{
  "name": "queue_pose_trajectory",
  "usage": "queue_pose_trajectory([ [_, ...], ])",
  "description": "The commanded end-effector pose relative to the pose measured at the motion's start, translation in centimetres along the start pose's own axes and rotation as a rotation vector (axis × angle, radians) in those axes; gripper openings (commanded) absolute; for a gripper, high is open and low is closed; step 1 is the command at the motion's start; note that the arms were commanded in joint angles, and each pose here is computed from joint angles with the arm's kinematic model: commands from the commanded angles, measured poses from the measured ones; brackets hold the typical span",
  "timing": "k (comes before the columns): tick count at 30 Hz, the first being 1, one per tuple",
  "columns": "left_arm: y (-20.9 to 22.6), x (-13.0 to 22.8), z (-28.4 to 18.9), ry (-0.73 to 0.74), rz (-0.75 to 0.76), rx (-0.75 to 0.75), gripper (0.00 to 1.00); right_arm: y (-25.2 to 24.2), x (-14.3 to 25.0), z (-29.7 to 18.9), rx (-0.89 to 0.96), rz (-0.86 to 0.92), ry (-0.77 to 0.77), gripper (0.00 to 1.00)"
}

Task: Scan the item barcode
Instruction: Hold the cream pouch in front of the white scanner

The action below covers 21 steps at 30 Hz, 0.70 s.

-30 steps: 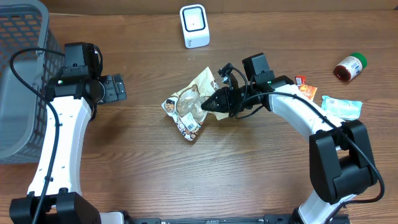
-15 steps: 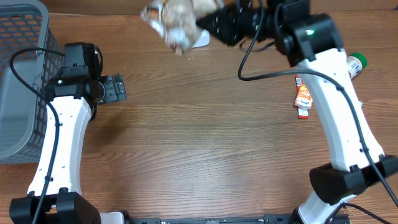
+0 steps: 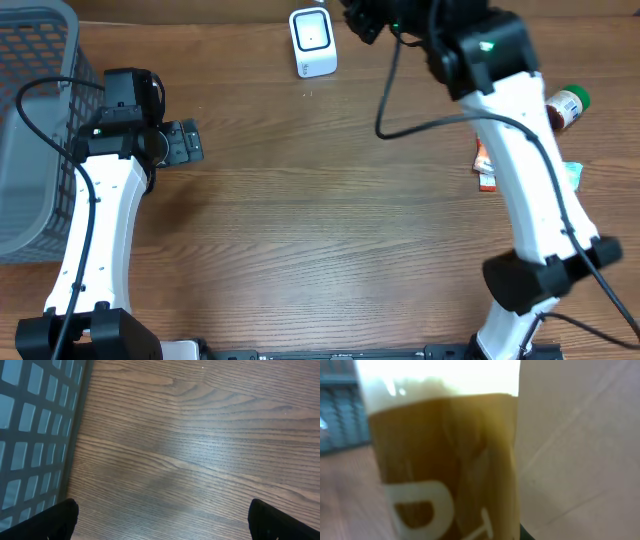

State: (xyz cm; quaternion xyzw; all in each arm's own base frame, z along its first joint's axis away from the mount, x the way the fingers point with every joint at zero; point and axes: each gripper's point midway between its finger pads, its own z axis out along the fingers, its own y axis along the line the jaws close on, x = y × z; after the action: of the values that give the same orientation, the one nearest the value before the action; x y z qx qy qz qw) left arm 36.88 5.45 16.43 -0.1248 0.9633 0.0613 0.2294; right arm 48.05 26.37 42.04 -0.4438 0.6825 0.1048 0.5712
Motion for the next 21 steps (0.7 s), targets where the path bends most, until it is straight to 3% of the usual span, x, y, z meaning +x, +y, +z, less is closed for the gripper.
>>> queue_pose_trajectory([
  [1, 0.2, -0.3, 0.0, -0.004, 0.020, -0.009, 1.00, -0.8, 3.2, 4.2, 0.059, -0.076, 0.079, 0.03],
  [12, 0.2, -0.3, 0.0, -0.004, 0.020, -0.009, 1.00, -2.1, 11.5, 14.8, 0.150, -0.100, 0.123, 0.03],
  [21, 0.2, -0.3, 0.0, -0.004, 0.020, -0.009, 1.00, -3.4, 15.9, 19.3, 0.267, -0.112, 0.119, 0.03],
])
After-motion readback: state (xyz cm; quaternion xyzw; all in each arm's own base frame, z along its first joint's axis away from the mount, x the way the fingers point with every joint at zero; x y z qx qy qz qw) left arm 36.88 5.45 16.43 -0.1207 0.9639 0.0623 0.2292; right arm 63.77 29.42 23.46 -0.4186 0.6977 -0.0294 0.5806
